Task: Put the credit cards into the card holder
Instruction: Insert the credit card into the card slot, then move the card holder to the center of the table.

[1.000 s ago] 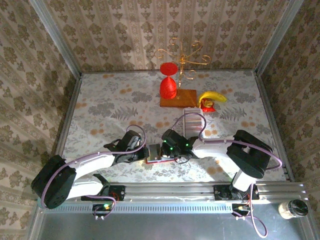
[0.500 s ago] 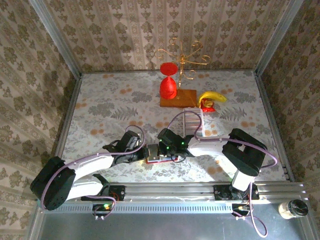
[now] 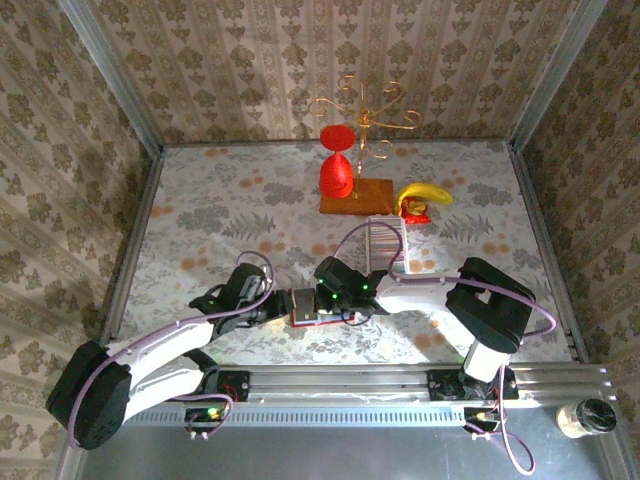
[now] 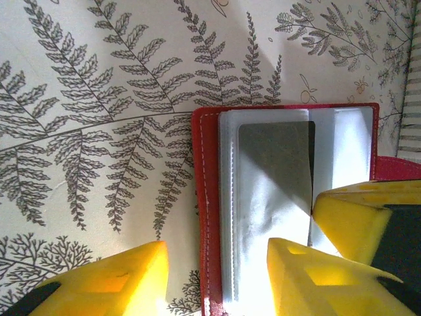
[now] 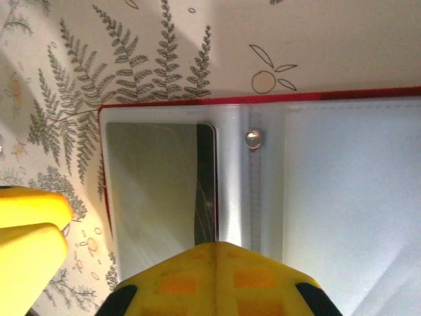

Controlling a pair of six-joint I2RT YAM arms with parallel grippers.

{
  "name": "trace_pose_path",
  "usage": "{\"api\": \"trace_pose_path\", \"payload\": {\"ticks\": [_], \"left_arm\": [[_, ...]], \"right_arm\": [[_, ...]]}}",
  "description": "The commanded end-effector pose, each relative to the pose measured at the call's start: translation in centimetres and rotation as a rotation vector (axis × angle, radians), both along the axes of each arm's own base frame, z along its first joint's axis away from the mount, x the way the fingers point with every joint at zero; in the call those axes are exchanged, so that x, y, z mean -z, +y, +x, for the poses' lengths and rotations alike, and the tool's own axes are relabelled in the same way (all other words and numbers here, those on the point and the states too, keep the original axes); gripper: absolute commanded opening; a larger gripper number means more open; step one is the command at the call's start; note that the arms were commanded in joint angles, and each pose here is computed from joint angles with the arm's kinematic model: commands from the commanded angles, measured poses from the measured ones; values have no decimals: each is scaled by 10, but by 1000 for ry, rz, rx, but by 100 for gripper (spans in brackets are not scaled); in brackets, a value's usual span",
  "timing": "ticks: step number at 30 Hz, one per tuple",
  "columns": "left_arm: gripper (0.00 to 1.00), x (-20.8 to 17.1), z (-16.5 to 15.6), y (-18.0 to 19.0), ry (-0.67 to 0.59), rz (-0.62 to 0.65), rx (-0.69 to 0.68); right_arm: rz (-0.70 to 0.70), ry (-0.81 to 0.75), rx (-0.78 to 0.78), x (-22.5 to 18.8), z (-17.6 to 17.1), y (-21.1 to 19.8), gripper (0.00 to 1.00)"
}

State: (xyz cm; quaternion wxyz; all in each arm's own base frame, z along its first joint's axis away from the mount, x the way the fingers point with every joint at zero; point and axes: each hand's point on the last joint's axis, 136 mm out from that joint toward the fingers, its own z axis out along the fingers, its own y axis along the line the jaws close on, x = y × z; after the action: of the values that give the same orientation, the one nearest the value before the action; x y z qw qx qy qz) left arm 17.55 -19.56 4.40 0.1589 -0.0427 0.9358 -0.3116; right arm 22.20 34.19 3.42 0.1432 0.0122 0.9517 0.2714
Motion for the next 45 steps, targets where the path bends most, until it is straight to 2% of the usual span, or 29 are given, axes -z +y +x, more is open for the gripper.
{"api": "trace_pose_path", "payload": {"ticks": [1, 7, 20, 45], "left_arm": [[45, 2, -8, -3, 47, -24, 20], [47, 3, -11, -3, 65, -21, 26], [45, 12, -10, -15, 92, -42, 54], [42, 12, -8, -42, 95, -106, 91]], "right_arm": [[3, -58, -8, -17, 4, -3, 2], [-53, -82, 8, -14, 8, -17, 1], [-177, -13, 20, 28, -1, -41, 0], [-178, 18, 37, 44, -11, -50, 0]]}}
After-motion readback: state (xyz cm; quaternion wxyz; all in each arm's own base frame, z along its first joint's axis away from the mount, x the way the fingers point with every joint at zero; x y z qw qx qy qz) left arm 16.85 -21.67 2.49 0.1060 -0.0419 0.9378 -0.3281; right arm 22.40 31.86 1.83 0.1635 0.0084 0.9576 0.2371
